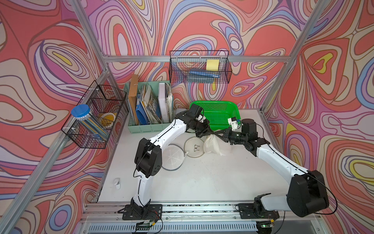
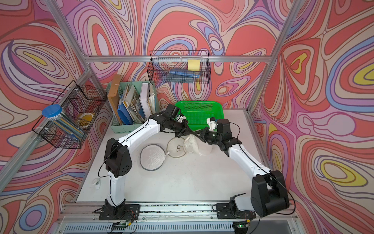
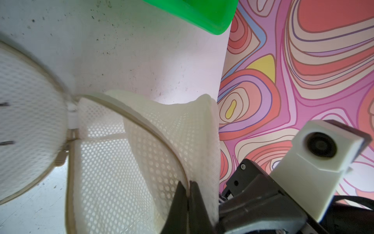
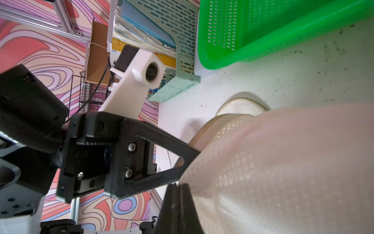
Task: Turn the laundry bag inside out
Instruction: Turn over the laundry bag at the center of the board.
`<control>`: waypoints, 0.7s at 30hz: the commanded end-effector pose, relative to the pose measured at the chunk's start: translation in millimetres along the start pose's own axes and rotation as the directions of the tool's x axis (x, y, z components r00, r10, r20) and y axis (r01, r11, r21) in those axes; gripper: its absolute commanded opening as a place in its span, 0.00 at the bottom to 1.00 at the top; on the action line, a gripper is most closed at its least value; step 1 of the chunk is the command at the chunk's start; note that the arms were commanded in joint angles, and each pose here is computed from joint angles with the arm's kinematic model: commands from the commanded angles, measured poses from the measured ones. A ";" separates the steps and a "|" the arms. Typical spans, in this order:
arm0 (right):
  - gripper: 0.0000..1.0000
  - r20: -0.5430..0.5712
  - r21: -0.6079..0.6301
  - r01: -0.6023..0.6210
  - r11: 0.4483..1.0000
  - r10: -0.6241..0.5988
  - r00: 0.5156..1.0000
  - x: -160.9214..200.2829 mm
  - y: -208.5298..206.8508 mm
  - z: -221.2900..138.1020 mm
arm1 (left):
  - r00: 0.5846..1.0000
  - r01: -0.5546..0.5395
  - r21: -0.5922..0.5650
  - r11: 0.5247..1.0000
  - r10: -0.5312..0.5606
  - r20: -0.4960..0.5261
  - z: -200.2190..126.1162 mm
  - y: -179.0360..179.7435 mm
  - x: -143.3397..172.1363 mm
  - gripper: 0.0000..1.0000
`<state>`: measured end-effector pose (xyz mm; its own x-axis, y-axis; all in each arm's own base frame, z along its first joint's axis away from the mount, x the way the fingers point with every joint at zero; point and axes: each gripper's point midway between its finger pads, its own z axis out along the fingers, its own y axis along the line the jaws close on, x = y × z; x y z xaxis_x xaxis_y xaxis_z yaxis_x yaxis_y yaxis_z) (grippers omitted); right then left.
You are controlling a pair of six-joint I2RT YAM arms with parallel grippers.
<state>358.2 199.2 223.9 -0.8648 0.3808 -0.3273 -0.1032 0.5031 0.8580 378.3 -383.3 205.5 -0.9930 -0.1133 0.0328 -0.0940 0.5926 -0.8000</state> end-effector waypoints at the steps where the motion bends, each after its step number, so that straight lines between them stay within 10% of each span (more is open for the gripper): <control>1: 0.00 -0.110 0.139 -0.053 0.989 0.068 0.992 26.2 -43.3 7.2 | 1.000 -0.020 0.020 1.000 0.021 -0.007 -3.3 -3.6 7.3 0.00; 19: 0.00 -0.141 0.087 -0.164 0.983 0.175 0.974 54.9 -99.0 95.6 | 0.998 0.012 -0.021 1.000 -0.013 -0.060 31.8 26.4 19.3 0.00; 21: 0.15 -0.155 0.090 -0.166 0.982 0.179 0.972 56.3 -102.9 102.1 | 0.998 0.015 -0.029 0.999 -0.017 -0.065 34.2 27.9 20.6 0.00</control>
<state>354.8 239.0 70.8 -0.9423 0.3290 -0.0626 0.1272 0.5244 0.8419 357.2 -386.1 161.6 -0.9915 -0.0913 0.0931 -0.1299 0.6293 -0.7662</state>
